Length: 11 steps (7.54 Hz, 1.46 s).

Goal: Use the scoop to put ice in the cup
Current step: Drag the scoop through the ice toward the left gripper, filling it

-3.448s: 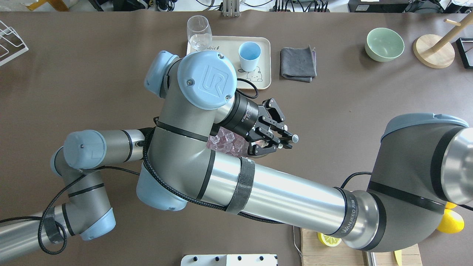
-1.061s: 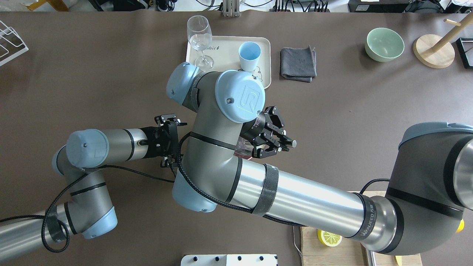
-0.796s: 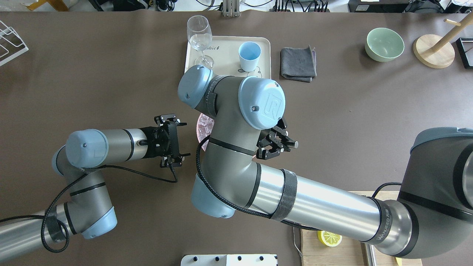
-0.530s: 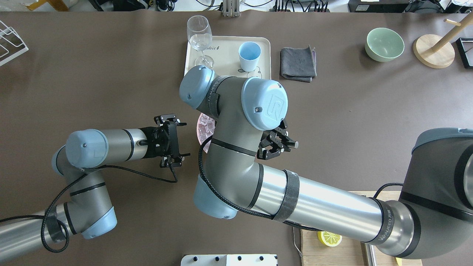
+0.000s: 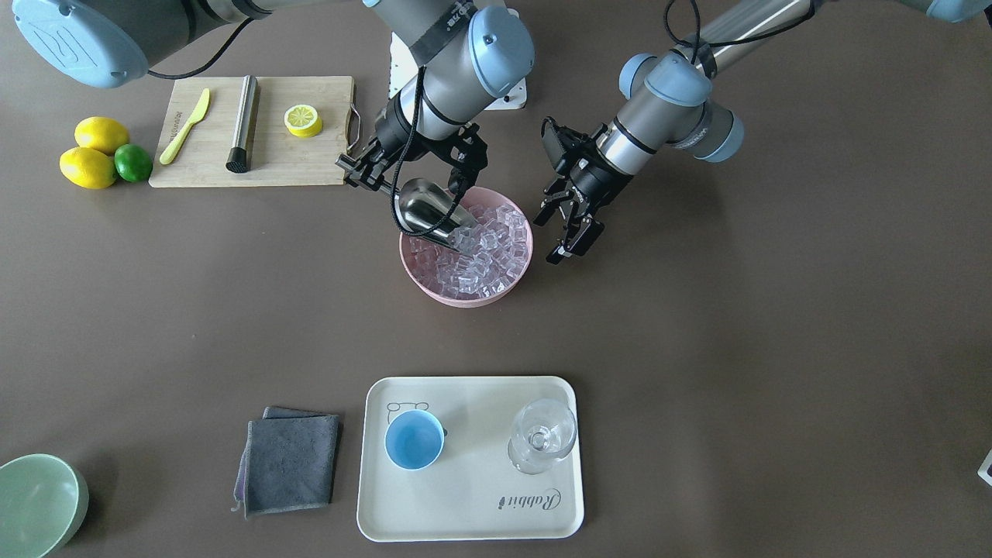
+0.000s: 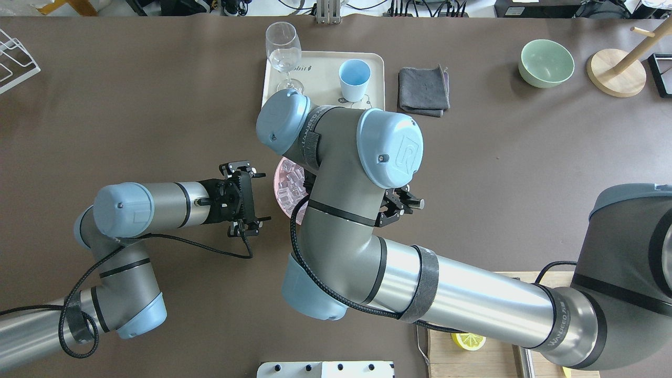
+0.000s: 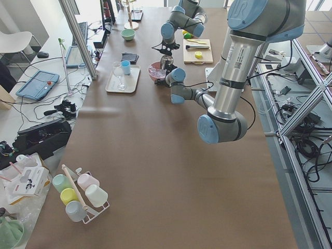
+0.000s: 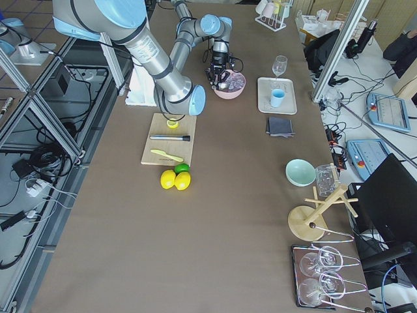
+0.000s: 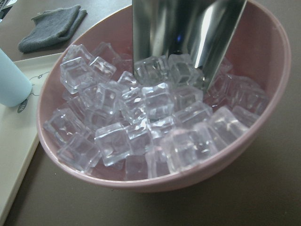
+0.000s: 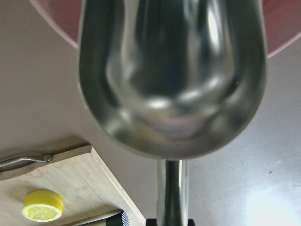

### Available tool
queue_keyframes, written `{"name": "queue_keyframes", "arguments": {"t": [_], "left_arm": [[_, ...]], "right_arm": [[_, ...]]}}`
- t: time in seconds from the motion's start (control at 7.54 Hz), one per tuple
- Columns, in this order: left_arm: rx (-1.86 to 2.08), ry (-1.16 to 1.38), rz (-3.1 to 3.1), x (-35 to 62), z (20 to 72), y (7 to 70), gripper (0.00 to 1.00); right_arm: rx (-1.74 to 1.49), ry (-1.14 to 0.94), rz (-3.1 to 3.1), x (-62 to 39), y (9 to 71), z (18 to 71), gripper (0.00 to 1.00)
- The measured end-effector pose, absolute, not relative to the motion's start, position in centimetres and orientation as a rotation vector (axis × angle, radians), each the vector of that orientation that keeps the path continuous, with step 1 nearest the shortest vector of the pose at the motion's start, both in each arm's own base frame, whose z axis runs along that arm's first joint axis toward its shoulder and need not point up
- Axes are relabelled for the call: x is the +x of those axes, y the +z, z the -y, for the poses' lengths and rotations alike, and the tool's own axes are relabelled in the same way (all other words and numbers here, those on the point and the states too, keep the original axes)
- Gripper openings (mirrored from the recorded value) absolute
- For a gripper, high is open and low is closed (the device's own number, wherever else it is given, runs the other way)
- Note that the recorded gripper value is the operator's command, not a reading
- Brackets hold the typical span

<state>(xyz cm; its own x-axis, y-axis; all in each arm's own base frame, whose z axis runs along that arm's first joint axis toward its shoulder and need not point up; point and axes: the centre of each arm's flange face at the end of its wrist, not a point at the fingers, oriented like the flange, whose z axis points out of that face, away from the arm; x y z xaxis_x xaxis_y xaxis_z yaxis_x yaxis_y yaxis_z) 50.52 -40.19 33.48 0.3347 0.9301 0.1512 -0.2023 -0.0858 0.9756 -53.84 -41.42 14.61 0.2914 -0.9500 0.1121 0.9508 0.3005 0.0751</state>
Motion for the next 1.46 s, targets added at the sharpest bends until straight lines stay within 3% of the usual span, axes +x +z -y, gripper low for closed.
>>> {"name": "queue_keyframes", "arguments": {"t": [1.46], "left_arm": [[1.302, 1.11, -0.746, 50.0, 40.3, 34.0, 0.98]], "right_arm": [[0.097, -1.241, 0.214, -55.6, 16.5, 42.2, 0.0]]}}
